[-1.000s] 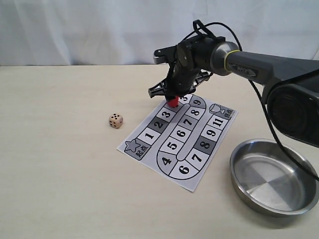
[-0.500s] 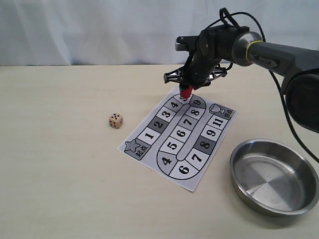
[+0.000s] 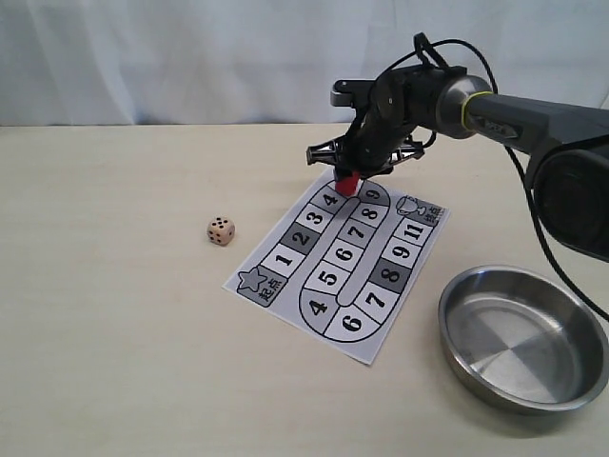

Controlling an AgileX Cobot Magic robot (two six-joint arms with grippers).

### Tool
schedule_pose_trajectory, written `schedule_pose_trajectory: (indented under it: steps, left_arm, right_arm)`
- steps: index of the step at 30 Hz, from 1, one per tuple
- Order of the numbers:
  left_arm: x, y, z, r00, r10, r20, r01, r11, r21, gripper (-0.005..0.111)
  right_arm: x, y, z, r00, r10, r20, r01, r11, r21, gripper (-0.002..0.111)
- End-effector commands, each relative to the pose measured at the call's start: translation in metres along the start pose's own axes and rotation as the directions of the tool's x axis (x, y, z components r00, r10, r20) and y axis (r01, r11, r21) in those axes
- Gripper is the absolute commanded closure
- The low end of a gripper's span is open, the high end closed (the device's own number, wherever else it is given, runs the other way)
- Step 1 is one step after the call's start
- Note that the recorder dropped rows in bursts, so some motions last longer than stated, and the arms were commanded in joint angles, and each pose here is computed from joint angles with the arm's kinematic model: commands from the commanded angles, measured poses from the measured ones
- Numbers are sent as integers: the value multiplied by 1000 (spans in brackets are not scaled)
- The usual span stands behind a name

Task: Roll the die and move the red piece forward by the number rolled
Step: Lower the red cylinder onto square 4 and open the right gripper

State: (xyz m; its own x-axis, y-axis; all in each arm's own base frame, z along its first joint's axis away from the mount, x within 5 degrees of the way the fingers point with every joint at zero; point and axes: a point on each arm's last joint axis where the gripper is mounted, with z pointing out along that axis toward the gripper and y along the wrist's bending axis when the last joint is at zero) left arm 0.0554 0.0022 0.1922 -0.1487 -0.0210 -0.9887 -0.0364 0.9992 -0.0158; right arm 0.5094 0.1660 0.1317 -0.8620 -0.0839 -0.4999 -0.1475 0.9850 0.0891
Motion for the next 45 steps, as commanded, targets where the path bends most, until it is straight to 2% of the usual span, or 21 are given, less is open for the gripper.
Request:
schedule_pose_trajectory:
  steps: [1, 4, 7, 15, 35, 39, 40, 45]
  left_arm:
    - [0, 0, 0, 1000, -6, 3, 6, 1000, 1, 107]
    - [0, 0, 0, 1000, -6, 3, 6, 1000, 1, 107]
    - [0, 0, 0, 1000, -6, 3, 6, 1000, 1, 107]
    - [0, 0, 0, 1000, -6, 3, 6, 1000, 1, 107]
    - [0, 0, 0, 1000, -4, 10, 4, 1000, 1, 107]
    - [0, 0, 0, 1000, -4, 6, 4, 1000, 0, 107]
    - [0, 0, 0, 1000, -6, 3, 6, 1000, 1, 107]
    - [0, 0, 0, 1000, -6, 3, 6, 1000, 1, 107]
  right_arm:
    - [-3, 0, 1, 999, 21, 27, -21, 1000, -19, 82]
    - [-3, -1, 1, 999, 18, 28, -18, 1000, -16, 74]
    - [-3, -1, 1, 999, 13, 35, -13, 1000, -13, 70]
    - [-6, -3, 1, 998, -17, 64, 16, 1000, 7, 70]
    - [-3, -3, 1, 999, -18, 32, 17, 1000, 14, 70]
    - [-3, -3, 1, 999, -18, 32, 17, 1000, 14, 36]
    - [-3, -3, 1, 999, -18, 36, 17, 1000, 13, 31]
    - [-13, -1, -16, 996, -17, 82, 17, 1000, 5, 31]
